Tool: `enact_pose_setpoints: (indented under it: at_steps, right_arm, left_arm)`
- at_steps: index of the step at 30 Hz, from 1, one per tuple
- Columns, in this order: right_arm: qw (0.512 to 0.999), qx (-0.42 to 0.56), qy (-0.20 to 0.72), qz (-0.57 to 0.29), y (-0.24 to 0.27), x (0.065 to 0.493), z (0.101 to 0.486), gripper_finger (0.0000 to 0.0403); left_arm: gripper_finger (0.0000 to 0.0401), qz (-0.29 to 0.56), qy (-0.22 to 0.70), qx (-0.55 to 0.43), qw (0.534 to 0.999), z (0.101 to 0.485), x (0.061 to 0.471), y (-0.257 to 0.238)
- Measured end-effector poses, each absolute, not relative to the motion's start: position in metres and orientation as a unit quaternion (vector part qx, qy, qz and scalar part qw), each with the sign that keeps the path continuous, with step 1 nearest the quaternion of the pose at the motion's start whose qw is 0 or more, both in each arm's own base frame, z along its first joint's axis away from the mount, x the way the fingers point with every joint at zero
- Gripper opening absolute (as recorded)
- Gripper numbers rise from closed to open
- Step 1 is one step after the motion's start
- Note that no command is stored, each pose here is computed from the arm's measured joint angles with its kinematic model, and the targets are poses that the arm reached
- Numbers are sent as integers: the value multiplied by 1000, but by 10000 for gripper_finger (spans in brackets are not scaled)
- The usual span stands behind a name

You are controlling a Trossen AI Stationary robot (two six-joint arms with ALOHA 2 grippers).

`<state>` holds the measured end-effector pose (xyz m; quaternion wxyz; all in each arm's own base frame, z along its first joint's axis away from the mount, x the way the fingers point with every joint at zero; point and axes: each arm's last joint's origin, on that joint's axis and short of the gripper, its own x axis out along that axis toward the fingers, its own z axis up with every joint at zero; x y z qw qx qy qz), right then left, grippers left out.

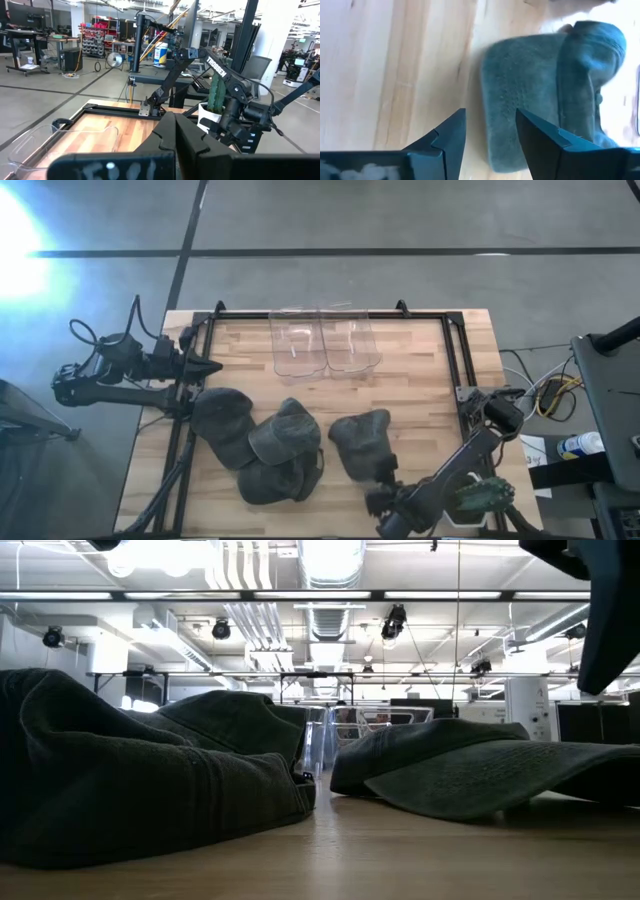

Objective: Pick & Place hat
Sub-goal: Put the right gray cap into the right transparent bin

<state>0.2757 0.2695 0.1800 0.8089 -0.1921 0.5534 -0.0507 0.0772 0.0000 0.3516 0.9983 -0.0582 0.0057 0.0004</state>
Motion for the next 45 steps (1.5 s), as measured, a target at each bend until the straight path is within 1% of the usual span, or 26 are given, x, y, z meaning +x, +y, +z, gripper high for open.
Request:
enact_pose_setpoints:
  at_steps: [5,11,15,22,24,26,28,30,33,36,38,41,43,45]
  right_arm:
    - [814,-208,542,-26,271,276,172,196]
    - [805,-255,531,-71,255,271,151,220]
    - [800,-284,518,-105,243,270,141,226]
    - [793,-283,522,-139,220,276,125,225]
    - [796,-271,517,-161,213,279,124,219]
    - [798,-255,516,-177,208,283,124,204]
    - [799,-243,516,-192,202,287,124,179]
    - [803,-231,510,-205,199,292,128,144]
    - [811,-217,500,-213,196,300,140,82]
    - [830,-191,475,-220,190,305,168,26]
    - [845,-165,456,-228,185,304,193,19]
    - [869,-109,403,-264,172,298,236,14]
    - [891,-55,336,-300,158,290,272,13]
    - [901,-9,260,-347,139,281,304,13]
  left_arm:
    - [0,0,6,-58,998,352,77,0]
    - [0,0,6,-58,998,352,77,0]
    - [0,0,6,-58,998,352,77,0]
    - [0,0,6,-58,998,352,77,0]
    - [0,0,6,-58,998,352,77,0]
    - [0,0,6,-58,998,352,77,0]
    - [0,0,6,-58,998,352,77,0]
    - [0,0,6,-58,998,352,77,0]
    - [0,0,6,-58,998,352,77,0]
    - [0,0,6,-58,998,352,77,0]
    - [0,0,6,-58,998,352,77,0]
    - [0,0,6,-58,998,352,77,0]
    - [0,0,6,-58,998,352,77,0]
    - [0,0,6,-58,998,352,77,0]
